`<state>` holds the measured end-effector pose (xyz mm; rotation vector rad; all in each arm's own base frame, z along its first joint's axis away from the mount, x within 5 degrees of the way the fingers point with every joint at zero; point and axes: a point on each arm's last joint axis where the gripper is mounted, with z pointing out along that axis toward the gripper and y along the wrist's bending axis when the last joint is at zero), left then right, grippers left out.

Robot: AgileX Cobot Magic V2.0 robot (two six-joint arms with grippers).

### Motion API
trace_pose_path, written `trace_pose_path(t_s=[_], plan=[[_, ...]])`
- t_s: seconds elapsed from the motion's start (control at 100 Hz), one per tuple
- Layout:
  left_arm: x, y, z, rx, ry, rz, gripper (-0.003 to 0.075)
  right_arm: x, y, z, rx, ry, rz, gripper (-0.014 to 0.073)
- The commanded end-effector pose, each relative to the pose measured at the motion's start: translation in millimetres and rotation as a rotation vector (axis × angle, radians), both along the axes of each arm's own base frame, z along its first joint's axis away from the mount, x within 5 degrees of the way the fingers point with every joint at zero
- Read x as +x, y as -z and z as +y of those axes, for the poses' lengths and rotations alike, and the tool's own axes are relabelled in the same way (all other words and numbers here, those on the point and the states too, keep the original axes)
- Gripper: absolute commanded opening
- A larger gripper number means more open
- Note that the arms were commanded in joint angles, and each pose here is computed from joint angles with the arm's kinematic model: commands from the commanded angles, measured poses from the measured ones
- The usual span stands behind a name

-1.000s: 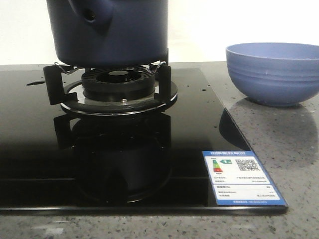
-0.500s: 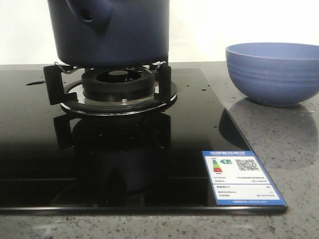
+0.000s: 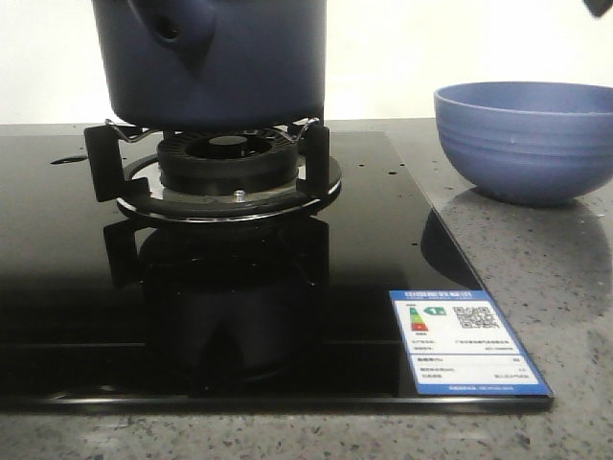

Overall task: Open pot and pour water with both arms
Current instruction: 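Close the right gripper on the rim of the light blue bowl, then lift the bowl with the right gripper and carry it toward the pot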

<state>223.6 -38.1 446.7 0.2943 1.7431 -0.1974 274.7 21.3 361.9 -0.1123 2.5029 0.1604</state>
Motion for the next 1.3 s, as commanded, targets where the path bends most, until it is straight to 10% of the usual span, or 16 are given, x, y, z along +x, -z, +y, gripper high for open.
trace_pose_path(t_s=[0.0,0.28,0.59,0.85,1.29], plan=[[-13,-27,9,-0.049,-0.057,-0.139,0.0408,14,-11,-8,-0.037,0.022,-0.018,0.0439],[-17,-29,11,-0.051,-0.065,-0.148,0.0408,50,33,-21,-0.043,0.054,0.178,0.0402],[-17,-29,11,-0.051,-0.065,-0.148,0.0408,56,44,-21,-0.029,0.052,0.225,-0.0071],[-17,-29,11,-0.05,-0.064,-0.146,0.0408,52,26,-16,0.014,0.034,0.182,-0.0063],[-10,-25,11,-0.048,-0.067,-0.129,0.0408,53,-89,22,0.151,-0.093,-0.015,-0.0041]])
